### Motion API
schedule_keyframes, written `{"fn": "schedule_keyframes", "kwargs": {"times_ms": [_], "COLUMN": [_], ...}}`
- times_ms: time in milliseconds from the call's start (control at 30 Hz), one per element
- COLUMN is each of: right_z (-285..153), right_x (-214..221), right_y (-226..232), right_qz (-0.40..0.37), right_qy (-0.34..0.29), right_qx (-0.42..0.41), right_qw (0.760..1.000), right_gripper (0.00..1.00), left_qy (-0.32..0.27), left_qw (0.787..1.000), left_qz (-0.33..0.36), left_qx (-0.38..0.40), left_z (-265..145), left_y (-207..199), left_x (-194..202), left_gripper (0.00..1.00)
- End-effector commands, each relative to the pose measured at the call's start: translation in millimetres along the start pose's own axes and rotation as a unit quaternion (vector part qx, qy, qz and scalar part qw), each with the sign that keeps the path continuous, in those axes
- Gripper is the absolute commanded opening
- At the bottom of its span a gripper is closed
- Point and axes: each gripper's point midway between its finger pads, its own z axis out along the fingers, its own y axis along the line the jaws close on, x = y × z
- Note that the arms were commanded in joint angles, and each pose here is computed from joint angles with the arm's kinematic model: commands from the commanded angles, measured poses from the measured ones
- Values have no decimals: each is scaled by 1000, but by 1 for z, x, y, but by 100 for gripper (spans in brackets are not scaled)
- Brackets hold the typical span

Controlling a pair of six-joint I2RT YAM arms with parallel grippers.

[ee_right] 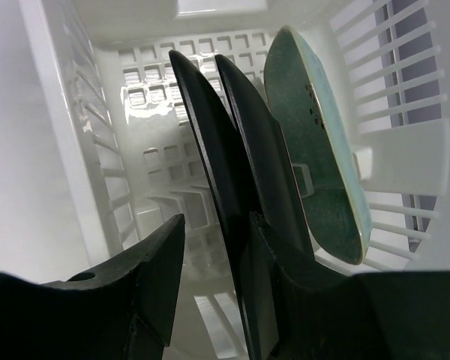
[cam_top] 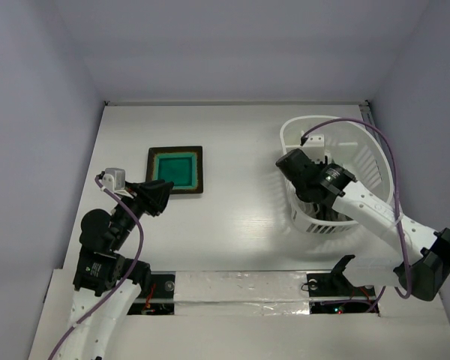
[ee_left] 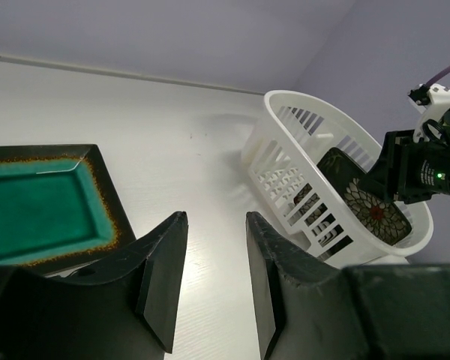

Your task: Unload the plates from the dish rack

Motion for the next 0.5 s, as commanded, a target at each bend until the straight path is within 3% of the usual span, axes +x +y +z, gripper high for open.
{"fn": "schedule_keyframes", "kwargs": {"times_ms": [0, 267, 467], "right_z": [-2, 4, 4], "right_x": [-5, -6, -13], "right_y": [2, 3, 1], "right_qz": [11, -17, -45], "right_qy": [10, 26, 37], "right_qx": [-4, 15, 39], "right_qw": [1000, 999, 998], "right_gripper": [44, 34, 34], "left_qy": [-24, -31, -46], "left_qw": [1000, 999, 999], "left_qz": [8, 11, 15], "left_qx": [19, 23, 26], "left_z": [-2, -6, -12], "left_y": [-9, -13, -16], "left_x": [-12, -15, -21], "left_gripper": [34, 36, 37]}}
